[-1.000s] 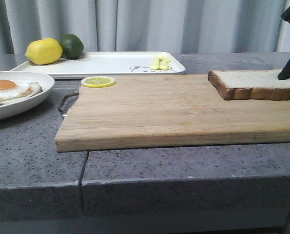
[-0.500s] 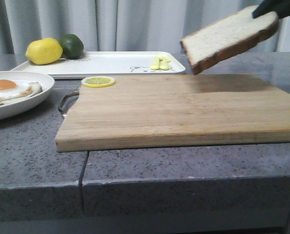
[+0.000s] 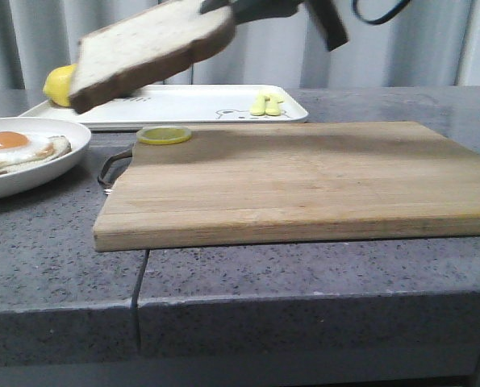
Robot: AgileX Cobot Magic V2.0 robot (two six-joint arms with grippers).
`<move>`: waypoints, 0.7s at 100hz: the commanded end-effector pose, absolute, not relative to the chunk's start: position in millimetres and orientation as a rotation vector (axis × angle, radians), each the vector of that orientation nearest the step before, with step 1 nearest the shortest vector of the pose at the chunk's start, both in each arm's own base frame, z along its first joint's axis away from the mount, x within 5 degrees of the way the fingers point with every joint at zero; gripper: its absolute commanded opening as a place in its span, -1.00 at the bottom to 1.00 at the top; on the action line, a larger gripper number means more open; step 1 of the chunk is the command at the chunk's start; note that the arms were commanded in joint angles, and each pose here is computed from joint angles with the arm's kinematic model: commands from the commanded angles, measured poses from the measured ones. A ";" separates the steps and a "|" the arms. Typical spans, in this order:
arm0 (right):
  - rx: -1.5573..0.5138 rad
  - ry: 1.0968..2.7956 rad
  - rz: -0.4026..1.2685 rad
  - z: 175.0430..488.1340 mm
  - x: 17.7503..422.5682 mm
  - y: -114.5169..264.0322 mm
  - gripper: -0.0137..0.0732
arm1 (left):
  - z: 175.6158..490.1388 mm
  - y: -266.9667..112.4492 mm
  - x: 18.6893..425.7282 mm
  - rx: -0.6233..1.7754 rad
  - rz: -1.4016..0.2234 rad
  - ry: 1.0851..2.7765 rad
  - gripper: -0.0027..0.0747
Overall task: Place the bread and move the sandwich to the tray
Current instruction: 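Lift the bread and carry it with the right gripper toward the egg plate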
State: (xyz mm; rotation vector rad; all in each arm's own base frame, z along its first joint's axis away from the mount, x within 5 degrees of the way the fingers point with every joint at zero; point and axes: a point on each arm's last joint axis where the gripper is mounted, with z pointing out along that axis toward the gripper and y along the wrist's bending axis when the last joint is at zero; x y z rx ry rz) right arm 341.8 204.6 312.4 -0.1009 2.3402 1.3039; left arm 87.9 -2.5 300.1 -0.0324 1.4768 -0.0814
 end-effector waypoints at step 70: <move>-0.090 2.181 1.566 300.6 332.9 330.4 -0.81 | 319.5 -1.6 87.1 -0.049 -0.091 1.367 -0.98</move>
